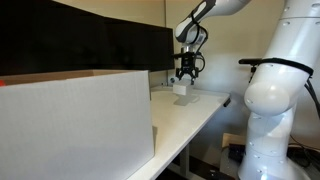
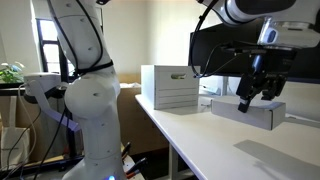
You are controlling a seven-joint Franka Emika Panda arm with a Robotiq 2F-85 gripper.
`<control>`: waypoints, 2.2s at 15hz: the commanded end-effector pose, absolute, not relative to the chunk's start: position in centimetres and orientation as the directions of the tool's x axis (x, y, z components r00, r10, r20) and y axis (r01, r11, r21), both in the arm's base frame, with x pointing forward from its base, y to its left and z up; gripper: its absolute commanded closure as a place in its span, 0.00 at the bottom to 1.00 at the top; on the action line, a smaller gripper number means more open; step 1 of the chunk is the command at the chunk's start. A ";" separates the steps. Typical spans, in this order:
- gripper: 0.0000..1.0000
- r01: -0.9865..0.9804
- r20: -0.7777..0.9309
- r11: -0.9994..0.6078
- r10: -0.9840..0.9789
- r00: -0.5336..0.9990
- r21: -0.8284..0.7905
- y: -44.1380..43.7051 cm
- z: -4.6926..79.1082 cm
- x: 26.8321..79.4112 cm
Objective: Remove the small white box from the white storage box.
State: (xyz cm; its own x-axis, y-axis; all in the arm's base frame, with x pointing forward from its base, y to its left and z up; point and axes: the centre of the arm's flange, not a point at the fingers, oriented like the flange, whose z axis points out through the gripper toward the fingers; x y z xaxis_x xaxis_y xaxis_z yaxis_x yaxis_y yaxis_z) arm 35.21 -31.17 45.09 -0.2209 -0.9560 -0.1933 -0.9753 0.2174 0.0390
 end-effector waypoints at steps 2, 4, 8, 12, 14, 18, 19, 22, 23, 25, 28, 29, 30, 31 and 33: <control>0.38 -0.954 -0.222 0.295 -0.928 -0.298 0.049 -32.6 43.6 34.2; 0.38 -0.948 -0.226 0.312 -0.921 -0.318 0.062 -33.2 42.9 34.0; 0.38 -0.930 -0.234 0.355 -0.900 -0.368 0.099 -34.2 41.3 33.5; 0.38 -0.911 -0.227 0.388 -0.883 -0.411 0.140 -35.1 39.8 33.0; 0.38 -0.903 -0.224 0.399 -0.876 -0.427 0.159 -35.5 39.0 32.8; 0.38 -0.890 -0.230 0.416 -0.862 -0.451 0.188 -35.8 37.3 32.6; 0.38 -0.889 -0.230 0.416 -0.861 -0.453 0.192 -35.9 37.1 32.5; 0.38 -0.884 -0.238 0.424 -0.854 -0.463 0.197 -36.1 36.0 32.4; 0.38 -0.881 -0.241 0.428 -0.851 -0.468 0.199 -36.1 35.9 32.4; 0.38 -0.877 -0.246 0.435 -0.844 -0.476 0.205 -36.1 35.5 32.4; 0.38 -0.873 -0.250 0.440 -0.839 -0.483 0.212 -36.2 35.1 32.4; 0.38 -0.871 -0.250 0.441 -0.838 -0.486 0.214 -36.2 35.1 32.3; 0.38 -0.870 -0.249 0.443 -0.836 -0.488 0.216 -36.3 35.0 32.1; 0.38 -0.869 -0.250 0.444 -0.836 -0.489 0.217 -36.4 35.0 32.0; 0.38 -0.867 -0.249 0.448 -0.833 -0.494 0.219 -36.5 34.9 31.7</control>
State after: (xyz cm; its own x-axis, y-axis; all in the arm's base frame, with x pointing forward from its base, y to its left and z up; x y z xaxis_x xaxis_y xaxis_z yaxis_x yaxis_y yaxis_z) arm 32.28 -36.37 35.16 -0.4658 -0.8531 -0.2352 -0.8782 0.4131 0.2409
